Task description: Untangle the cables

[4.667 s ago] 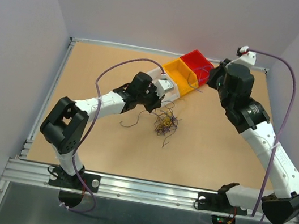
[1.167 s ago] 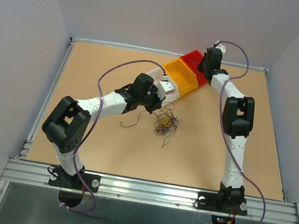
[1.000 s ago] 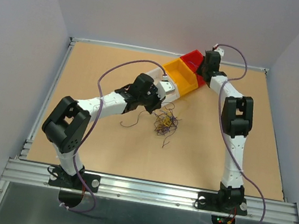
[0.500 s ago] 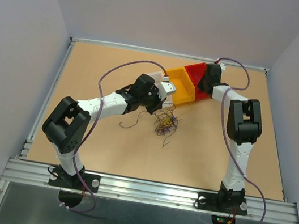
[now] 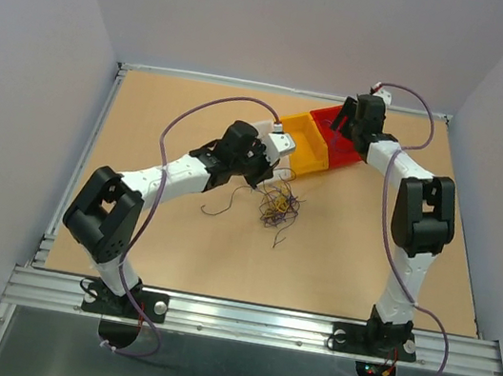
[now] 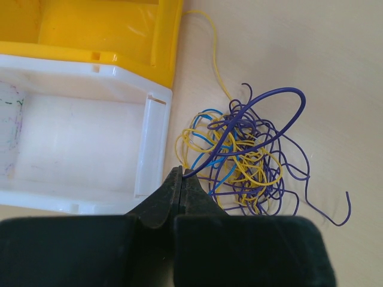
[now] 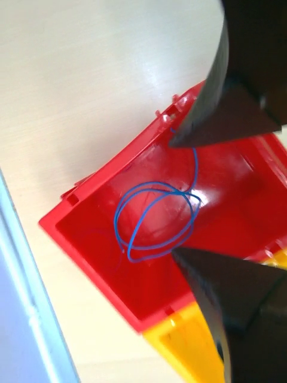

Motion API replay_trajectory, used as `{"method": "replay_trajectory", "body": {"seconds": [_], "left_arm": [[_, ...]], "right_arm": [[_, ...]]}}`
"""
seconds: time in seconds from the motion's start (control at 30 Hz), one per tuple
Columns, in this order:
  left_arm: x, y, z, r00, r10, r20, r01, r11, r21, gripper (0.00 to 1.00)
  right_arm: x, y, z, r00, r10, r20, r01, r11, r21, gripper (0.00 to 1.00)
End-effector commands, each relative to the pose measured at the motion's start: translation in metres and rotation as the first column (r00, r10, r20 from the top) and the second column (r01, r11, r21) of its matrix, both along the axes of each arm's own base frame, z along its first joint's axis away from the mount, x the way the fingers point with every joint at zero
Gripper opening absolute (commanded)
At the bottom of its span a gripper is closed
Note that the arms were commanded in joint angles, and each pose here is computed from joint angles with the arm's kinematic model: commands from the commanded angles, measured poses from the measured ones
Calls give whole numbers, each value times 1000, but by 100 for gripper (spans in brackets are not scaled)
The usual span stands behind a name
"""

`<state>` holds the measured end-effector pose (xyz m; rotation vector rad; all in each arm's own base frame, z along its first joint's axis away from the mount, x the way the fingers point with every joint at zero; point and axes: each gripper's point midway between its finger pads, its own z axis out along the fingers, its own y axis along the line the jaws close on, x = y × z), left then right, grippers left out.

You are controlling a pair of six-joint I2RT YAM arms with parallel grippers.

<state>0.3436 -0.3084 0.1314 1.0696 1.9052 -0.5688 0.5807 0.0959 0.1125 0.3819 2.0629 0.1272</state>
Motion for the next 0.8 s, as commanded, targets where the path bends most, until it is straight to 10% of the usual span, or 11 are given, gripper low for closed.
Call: {"method": "replay_trajectory", "body": {"seconds": [0.0, 0.27, 0.77], "left_arm": [[-1, -4, 41, 996, -14, 89, 19, 998, -54, 0], [-1, -3, 42, 996, -13, 88, 18, 998, -53, 0], [-2, -3, 44, 996, -17, 90, 22, 998, -56, 0]], "right_arm": [[-5, 10, 49, 992, 61, 110, -62, 998, 6, 80], [-26, 54, 45, 930, 355, 96, -357, 934, 3, 80], [-23, 79, -2, 887, 461, 13, -461, 888, -13, 72]]}}
